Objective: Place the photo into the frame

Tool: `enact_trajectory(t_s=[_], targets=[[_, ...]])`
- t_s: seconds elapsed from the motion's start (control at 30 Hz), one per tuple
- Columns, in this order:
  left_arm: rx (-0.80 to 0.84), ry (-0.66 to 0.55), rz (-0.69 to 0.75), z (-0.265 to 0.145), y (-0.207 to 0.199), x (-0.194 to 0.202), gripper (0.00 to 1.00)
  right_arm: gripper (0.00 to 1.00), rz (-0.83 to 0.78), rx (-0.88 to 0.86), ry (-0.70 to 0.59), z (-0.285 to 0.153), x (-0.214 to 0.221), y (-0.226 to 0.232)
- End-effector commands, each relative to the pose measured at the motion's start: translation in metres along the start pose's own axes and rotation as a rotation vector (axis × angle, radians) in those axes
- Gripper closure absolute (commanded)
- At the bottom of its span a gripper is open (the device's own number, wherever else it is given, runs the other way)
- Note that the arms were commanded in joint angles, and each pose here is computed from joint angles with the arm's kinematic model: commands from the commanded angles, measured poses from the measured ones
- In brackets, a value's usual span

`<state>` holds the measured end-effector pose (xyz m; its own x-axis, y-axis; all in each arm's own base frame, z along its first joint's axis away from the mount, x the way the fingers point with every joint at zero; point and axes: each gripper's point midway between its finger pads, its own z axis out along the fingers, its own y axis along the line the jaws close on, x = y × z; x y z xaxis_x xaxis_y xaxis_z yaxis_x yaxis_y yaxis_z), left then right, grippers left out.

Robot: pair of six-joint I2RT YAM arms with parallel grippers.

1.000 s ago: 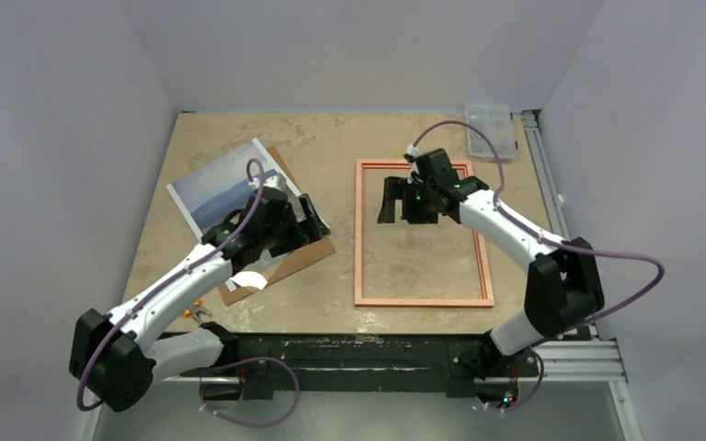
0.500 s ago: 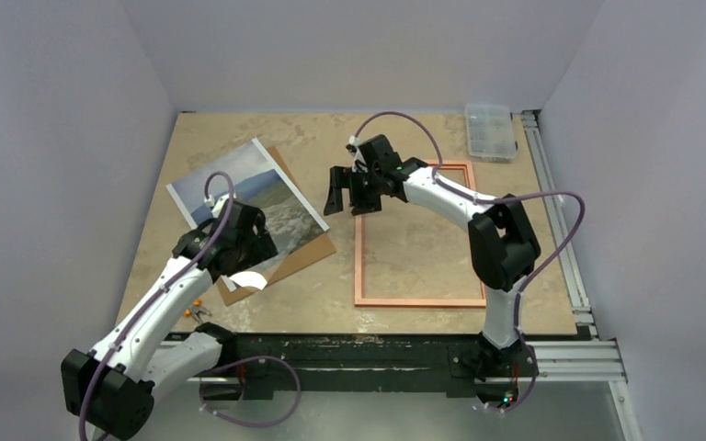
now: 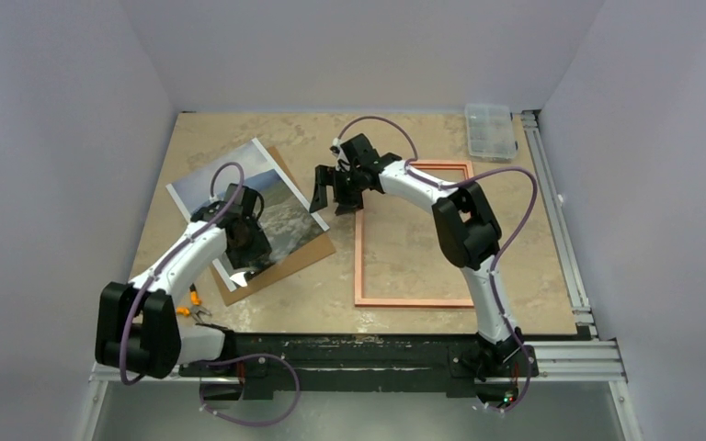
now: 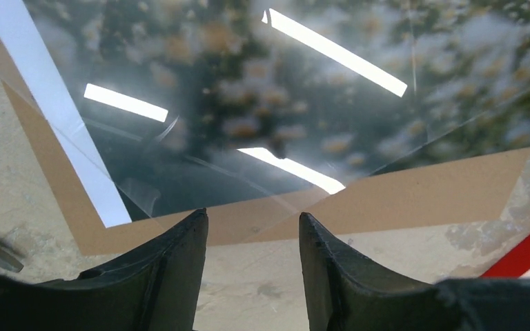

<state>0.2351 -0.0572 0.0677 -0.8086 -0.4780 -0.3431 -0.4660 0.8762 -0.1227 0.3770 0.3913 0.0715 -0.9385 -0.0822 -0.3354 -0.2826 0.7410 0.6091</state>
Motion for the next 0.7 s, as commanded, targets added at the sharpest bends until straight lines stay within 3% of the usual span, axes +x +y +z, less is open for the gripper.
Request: enact_trajectory(t_s=[0.0,0.33,0.67], targets=[[0.033,0.045,0.027,0.017,-0.009,-0.001,0.5,0.15,-0.022,-0.058,-0.031,-0.006,-0.016,0.024],[0.092,0.196,0.067,0.038,-0.038,0.007,0.49,0.16,-0.009,-0.079,0.007,0.007,-0.006,0.019],[0.076,0.218,0.093,0.039,-0.04,0.019,0.5,0.17,0.069,-0.087,0.006,0.019,-0.014,-0.011]])
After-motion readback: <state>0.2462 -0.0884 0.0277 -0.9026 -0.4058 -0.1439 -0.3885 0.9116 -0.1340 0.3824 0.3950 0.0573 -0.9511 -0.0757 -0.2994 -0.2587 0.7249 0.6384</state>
